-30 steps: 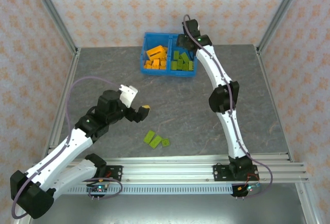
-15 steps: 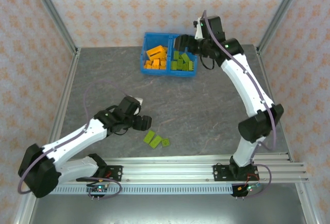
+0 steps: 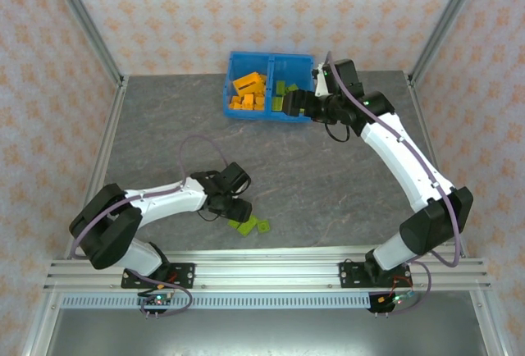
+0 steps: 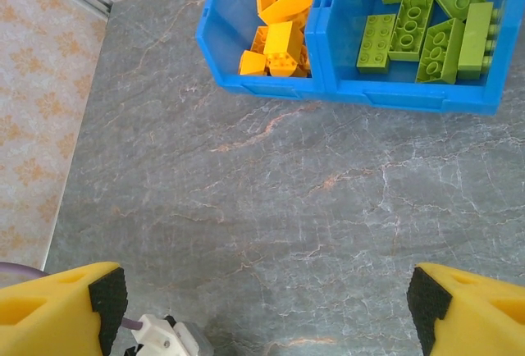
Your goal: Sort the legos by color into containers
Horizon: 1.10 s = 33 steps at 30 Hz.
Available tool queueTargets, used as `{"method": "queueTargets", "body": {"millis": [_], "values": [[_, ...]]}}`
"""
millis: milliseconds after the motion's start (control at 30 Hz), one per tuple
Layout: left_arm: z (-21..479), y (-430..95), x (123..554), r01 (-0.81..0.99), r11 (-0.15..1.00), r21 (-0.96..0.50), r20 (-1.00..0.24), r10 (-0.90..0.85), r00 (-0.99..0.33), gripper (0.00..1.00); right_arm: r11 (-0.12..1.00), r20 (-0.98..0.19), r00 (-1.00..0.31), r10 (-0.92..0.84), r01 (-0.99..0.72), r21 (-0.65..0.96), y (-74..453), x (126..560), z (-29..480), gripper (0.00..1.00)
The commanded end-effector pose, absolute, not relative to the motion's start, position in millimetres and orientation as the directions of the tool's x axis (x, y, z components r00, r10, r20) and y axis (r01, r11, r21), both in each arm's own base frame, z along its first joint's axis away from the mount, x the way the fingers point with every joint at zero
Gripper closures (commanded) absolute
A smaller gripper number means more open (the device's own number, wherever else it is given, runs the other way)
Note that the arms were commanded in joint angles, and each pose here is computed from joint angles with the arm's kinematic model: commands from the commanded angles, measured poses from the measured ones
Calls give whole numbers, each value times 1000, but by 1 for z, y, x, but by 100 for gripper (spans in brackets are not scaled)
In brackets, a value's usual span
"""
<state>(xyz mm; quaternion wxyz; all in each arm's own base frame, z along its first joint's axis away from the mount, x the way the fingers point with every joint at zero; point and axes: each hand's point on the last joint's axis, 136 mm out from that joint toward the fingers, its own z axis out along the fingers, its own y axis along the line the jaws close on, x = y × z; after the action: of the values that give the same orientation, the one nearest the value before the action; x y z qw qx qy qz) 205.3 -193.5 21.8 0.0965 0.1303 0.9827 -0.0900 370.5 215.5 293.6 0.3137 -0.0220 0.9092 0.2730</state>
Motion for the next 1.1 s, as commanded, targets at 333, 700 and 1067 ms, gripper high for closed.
{"method": "queueTargets", "body": {"millis": [333,700,1067], "values": [[0,-191,201,242,963,-117,-162,222,-961,55,849,-615,-771,165,-206,486,211,373,310,10],[99,-214,242,198,953,-231,-418,86,-904,72,809,-604,-777,175,-236,539,208,331,321,9],[238,-288,402,274,935,-225,-751,13,-661,72,761,-554,-813,178,-243,601,193,248,297,9]]}}
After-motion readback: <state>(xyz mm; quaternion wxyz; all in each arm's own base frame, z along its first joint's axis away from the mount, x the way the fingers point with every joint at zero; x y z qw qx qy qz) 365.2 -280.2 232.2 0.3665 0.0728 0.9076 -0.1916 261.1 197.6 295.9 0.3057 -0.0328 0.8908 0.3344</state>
